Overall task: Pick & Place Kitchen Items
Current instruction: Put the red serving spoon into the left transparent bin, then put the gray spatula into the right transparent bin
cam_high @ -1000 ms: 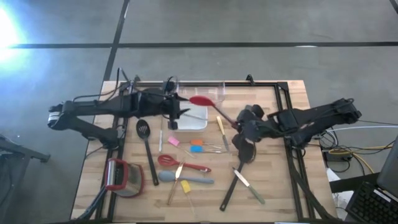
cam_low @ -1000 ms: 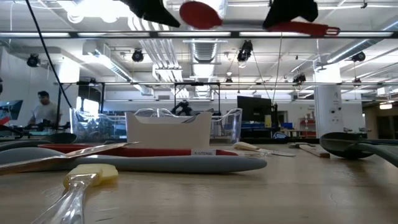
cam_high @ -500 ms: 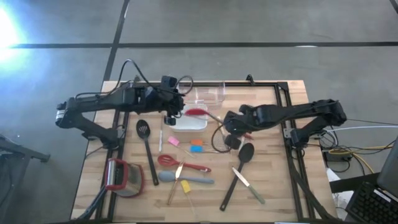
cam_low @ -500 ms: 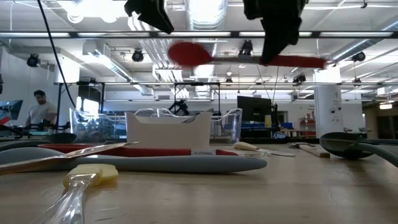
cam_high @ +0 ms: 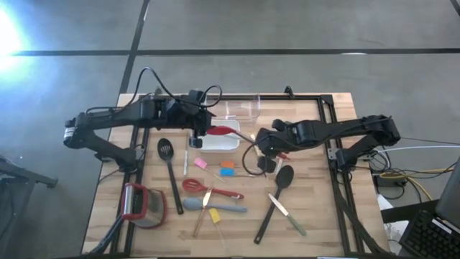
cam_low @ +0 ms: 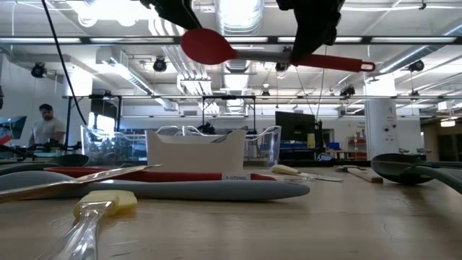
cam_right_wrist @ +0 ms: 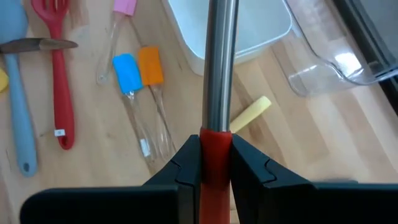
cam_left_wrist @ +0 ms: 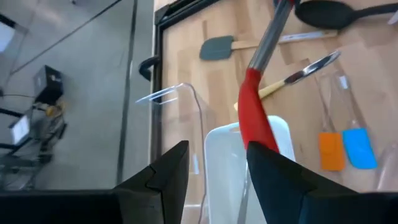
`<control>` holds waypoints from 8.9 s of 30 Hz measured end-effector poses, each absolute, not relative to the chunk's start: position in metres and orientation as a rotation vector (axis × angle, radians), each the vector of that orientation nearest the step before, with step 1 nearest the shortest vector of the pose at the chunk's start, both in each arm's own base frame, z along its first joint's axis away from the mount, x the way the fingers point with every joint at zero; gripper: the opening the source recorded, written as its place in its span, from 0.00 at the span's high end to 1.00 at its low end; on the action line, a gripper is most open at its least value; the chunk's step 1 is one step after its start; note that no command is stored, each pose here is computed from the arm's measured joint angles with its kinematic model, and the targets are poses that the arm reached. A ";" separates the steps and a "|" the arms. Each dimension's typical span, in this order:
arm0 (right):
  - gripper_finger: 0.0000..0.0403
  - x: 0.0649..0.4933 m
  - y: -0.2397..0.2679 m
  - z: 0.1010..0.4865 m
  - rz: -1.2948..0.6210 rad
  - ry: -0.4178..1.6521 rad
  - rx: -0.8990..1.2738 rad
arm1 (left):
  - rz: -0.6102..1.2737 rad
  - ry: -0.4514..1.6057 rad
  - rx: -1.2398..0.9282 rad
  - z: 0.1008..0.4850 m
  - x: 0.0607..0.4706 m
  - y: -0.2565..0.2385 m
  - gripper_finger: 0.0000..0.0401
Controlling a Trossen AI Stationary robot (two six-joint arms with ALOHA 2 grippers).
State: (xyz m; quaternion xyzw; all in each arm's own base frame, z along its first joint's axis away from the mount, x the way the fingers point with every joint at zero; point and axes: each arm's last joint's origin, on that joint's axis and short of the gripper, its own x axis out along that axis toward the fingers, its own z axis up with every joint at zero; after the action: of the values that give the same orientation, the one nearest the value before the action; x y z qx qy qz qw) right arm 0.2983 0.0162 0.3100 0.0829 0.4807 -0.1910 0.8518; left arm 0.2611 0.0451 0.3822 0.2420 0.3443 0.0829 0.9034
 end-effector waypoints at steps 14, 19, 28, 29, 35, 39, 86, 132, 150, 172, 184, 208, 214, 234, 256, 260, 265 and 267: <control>0.89 0.298 -0.001 0.310 -0.486 1.007 0.170 | 0.242 0.671 0.529 0.399 0.263 0.047 0.58; 0.89 0.307 -0.007 0.305 -0.425 1.037 0.154 | 0.214 0.681 0.607 0.401 0.283 0.050 0.58; 0.89 0.325 -0.006 0.306 -0.370 1.144 0.103 | 0.082 0.915 0.661 0.376 0.332 0.057 0.58; 0.89 0.327 -0.006 0.307 -0.366 1.152 0.095 | 0.069 0.928 0.658 0.373 0.337 0.057 0.58; 0.89 0.339 -0.006 0.310 -0.332 1.199 0.055 | 0.005 0.951 0.633 0.362 0.352 0.058 0.58; 0.89 0.343 -0.008 0.315 -0.349 1.207 0.025 | -0.071 0.934 0.563 0.361 0.354 0.055 0.58; 0.55 0.315 0.014 0.371 -0.446 1.088 0.092 | 0.093 1.086 0.523 0.358 0.334 0.085 0.89; 0.59 0.220 0.011 0.307 -0.803 0.777 0.232 | 0.768 0.849 0.233 0.260 0.145 0.216 0.89; 0.59 0.224 0.012 0.310 -0.782 0.744 0.232 | 1.075 0.724 0.279 0.252 0.196 0.191 0.89; 0.59 0.224 0.012 0.306 -0.778 0.745 0.232 | 1.226 1.078 0.621 0.187 0.177 0.191 0.89; 0.59 0.225 0.012 0.306 -0.775 0.739 0.232 | 1.079 1.149 0.619 0.169 0.173 0.216 0.89; 0.59 0.225 0.012 0.306 -0.772 0.744 0.219 | 1.029 1.222 0.617 0.160 0.177 0.219 0.60; 0.59 0.225 0.012 0.306 -0.771 0.745 0.219 | 1.049 1.200 0.596 0.161 0.177 0.219 0.54; 0.59 0.225 0.012 0.306 -0.769 0.747 0.220 | 1.011 1.055 0.580 0.200 0.167 0.200 0.64; 0.59 0.225 0.012 0.306 -0.770 0.750 0.219 | 1.124 0.706 0.563 0.273 0.170 0.168 0.78; 0.59 0.225 0.012 0.306 -0.770 0.749 0.219 | 1.095 0.481 0.437 0.297 0.170 0.146 0.78; 0.59 0.225 0.012 0.305 -0.748 0.764 0.236 | 0.881 0.361 0.337 0.313 0.170 0.115 0.78; 0.59 0.225 0.013 0.305 -0.742 0.768 0.245 | 0.791 0.324 0.293 0.319 0.170 0.102 0.78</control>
State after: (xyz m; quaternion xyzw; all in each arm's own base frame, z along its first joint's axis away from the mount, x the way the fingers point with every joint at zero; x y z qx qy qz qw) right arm 0.2246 0.0126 0.3053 0.1163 0.3650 -0.3528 0.8537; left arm 0.1698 0.1021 0.3185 0.1414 0.1567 0.3821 0.8997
